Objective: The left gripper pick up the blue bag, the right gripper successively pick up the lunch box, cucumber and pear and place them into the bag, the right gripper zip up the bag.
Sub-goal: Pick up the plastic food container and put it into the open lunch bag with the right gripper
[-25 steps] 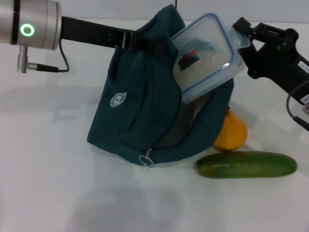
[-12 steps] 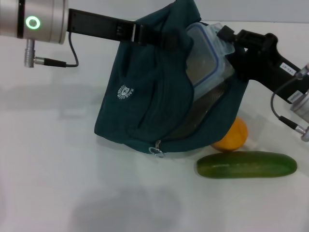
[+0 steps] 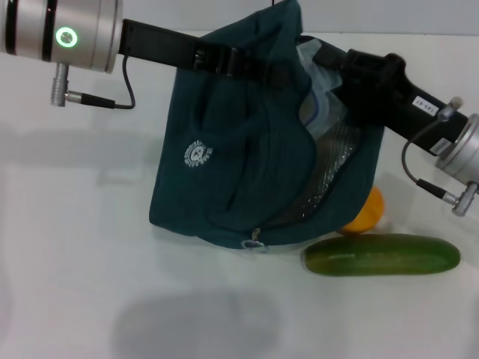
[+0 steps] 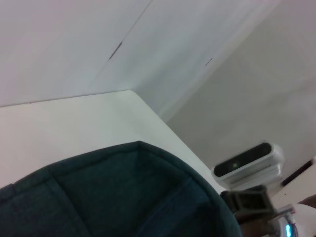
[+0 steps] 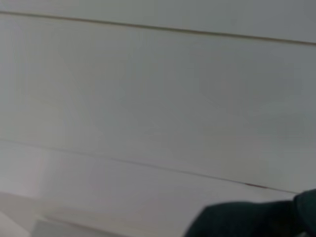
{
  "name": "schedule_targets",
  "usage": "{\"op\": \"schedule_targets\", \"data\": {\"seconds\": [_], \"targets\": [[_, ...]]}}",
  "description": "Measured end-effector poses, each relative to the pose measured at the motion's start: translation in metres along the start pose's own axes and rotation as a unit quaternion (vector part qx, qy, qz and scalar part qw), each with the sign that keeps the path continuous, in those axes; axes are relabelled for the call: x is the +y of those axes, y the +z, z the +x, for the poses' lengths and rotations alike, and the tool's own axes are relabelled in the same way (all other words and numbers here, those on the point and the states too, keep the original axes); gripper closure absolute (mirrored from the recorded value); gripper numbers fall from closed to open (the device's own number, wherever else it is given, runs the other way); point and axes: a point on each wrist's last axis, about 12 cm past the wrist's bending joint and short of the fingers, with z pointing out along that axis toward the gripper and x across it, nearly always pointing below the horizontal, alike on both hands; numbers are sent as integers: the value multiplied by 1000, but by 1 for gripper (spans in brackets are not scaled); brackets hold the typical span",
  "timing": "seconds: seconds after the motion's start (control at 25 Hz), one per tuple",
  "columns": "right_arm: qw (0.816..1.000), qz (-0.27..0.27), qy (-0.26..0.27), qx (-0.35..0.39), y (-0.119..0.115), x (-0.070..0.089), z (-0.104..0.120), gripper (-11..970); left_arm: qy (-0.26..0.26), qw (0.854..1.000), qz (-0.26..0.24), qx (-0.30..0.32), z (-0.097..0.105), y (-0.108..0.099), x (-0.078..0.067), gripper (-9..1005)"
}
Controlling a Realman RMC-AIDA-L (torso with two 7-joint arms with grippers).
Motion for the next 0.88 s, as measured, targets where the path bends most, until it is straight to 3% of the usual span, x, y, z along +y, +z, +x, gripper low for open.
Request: {"op": "schedule_targets", "data": {"seconds": [0.2, 0.8, 0.88], "targets": [[998, 22, -21, 54, 8, -2, 3, 870, 4, 1000, 1, 0, -3, -5, -1, 954], [993, 20, -91, 76, 9, 4, -8, 864, 3, 1000, 9, 0, -3, -11, -2, 955], [992, 16, -104, 72, 8, 5, -9, 792, 1, 1000, 14, -3, -3, -13, -2, 955]]}}
